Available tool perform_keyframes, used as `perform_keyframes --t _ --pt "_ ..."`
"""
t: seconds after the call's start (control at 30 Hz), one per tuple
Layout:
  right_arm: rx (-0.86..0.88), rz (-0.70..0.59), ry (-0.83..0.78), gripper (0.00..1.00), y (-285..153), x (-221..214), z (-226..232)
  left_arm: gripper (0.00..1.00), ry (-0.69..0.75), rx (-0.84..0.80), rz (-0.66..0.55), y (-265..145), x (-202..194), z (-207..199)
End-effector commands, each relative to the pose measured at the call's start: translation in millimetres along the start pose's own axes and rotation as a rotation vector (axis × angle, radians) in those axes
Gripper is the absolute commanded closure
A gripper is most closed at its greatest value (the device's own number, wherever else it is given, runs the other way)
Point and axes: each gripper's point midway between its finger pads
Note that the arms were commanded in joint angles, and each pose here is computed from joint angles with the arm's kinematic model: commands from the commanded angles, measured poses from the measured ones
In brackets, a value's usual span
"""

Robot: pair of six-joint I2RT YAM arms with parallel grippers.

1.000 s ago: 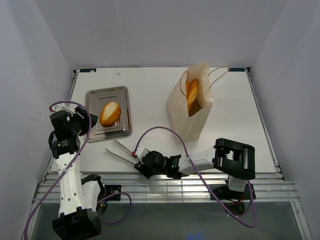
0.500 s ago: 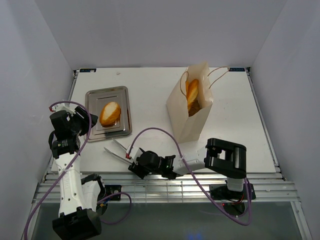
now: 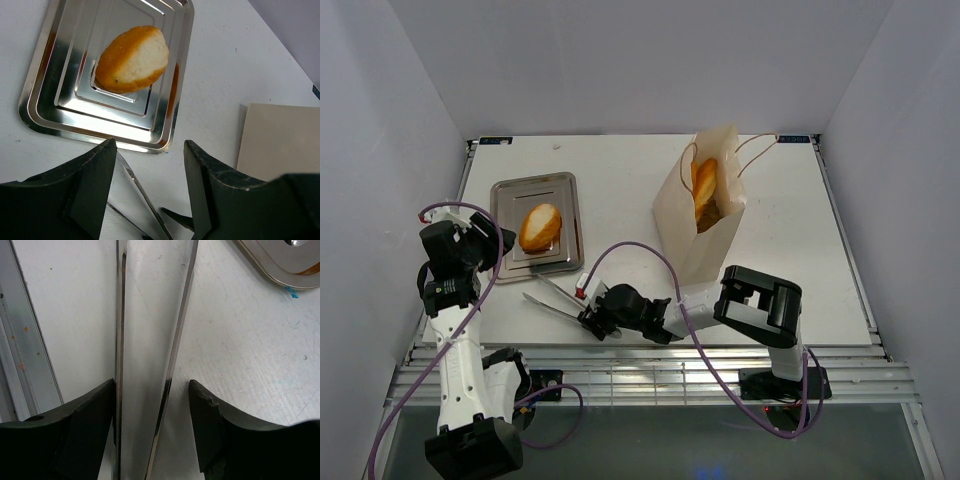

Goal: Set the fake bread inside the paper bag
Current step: Place the clamp at the center of the board, then pick up the clamp at the center of the board.

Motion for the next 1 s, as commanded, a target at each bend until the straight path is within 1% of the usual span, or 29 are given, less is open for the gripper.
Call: perform_keyframes --t 0.0,0.13,0.2,0.27,0.33,0.43,0.53,0.57,0.67,0.77,0.83,0.97 --pt "0.026 0.018 -0.006 0.35 3 -18 4 0.34 0.014 -0.014 -0.017 -3 6 -5" --pt "0.039 0.029 0.006 0.34 4 -28 9 0.33 0.005 -0.016 -0.009 -2 3 -4" --pt "0.044 0.034 0.004 0.32 5 -32 10 0.33 0.004 -0.02 -0.003 -1 2 -4" --pt "0.052 0.033 0.006 0.26 5 -33 12 0.34 0.003 -0.024 -0.003 -1 2 -5" --pt "0.049 0.034 0.007 0.26 6 -34 12 0.33 0.003 -0.022 -0.003 -1 2 -4" --pt "0.035 0.044 0.01 0.33 7 -37 10 0.33 0.007 -0.023 -0.006 -1 3 -6" --pt "0.015 0.045 0.011 0.49 6 -35 6 0.33 0.007 -0.022 -0.01 -1 4 -5" --pt "-0.004 0.05 0.014 0.56 6 -36 2 0.33 0.005 -0.022 -0.007 -1 3 -5" --pt "-0.011 0.045 0.016 0.6 2 -31 0 0.33 0.0 -0.031 -0.005 -1 3 -7" --pt "-0.006 0.024 0.03 0.64 -6 -15 -3 0.33 -0.003 -0.042 -0.004 -1 4 -10" --pt "0.021 -0.012 0.062 0.64 -15 5 -2 0.34 -0.004 -0.044 -0.001 -1 4 -11" --pt "0.099 -0.008 0.129 0.63 -27 39 2 0.33 -0.002 -0.045 -0.012 -1 9 -13"
Point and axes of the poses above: each gripper's point midway between its finger pads, its own y axis out along the fingers, its own z axis along the line the jaws close on, x = y × z, and after that the axes turned 14 degrees about -y, right-handed
